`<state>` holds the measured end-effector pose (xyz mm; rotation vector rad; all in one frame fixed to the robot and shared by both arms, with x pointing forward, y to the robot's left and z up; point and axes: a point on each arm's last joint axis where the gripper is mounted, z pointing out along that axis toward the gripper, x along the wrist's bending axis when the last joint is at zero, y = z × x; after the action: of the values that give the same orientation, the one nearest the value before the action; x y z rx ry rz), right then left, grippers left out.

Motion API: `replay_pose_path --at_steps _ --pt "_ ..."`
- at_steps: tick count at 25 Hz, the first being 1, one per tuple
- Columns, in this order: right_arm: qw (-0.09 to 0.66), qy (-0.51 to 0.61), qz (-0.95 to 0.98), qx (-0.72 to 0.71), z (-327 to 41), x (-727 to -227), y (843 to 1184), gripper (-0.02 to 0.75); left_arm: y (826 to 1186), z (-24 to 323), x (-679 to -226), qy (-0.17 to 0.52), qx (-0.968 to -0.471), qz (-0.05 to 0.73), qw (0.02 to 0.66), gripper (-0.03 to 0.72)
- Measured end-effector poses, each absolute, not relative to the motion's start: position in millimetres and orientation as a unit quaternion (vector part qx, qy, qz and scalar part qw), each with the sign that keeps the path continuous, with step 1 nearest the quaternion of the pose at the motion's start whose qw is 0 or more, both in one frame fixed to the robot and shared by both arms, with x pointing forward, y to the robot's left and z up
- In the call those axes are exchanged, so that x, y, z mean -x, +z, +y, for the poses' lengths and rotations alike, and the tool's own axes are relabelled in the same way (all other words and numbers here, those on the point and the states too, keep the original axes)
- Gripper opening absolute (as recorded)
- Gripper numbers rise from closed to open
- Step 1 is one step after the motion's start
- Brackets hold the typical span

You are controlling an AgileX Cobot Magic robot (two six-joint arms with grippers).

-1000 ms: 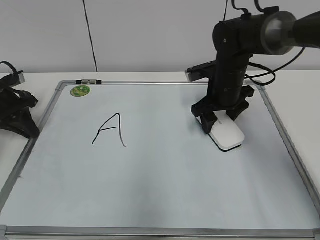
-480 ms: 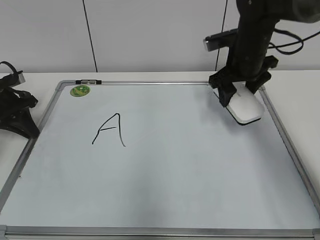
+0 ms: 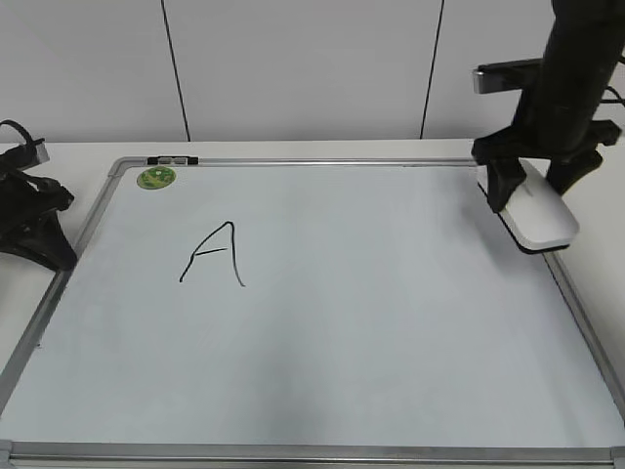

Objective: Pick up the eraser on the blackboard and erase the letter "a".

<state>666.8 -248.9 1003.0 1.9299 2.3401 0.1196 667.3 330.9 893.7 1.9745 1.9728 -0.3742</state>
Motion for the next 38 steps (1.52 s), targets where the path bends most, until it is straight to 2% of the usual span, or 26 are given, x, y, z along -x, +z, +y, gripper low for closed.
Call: replay_pose_path --at_steps 4,11,19,26,38 --pt "0.025 0.011 0.752 -0.658 -266.0 -652.5 985.3 0.525 893.7 330.9 -667.3 -0.131 -0.692 0.691 0.162 0.044" --pt "0.02 0.021 0.738 -0.674 -266.6 -642.9 954.0 0.525 893.7 330.9 -667.3 -0.131 -0.692 0.691 0.162 0.044" --pt "0.046 0.039 0.711 -0.701 -271.5 -648.4 952.9 0.525 893.7 330.9 -667.1 -0.132 -0.692 0.691 0.162 0.045" --pt "0.044 0.041 0.688 -0.723 -287.2 -649.2 952.9 0.525 893.7 330.9 -667.1 -0.132 -0.692 0.691 0.162 0.045" --pt "0.027 0.057 0.7 -0.712 -284.6 -650.2 950.1 0.524 893.7 330.9 -667.1 -0.132 -0.692 0.691 0.162 0.045"
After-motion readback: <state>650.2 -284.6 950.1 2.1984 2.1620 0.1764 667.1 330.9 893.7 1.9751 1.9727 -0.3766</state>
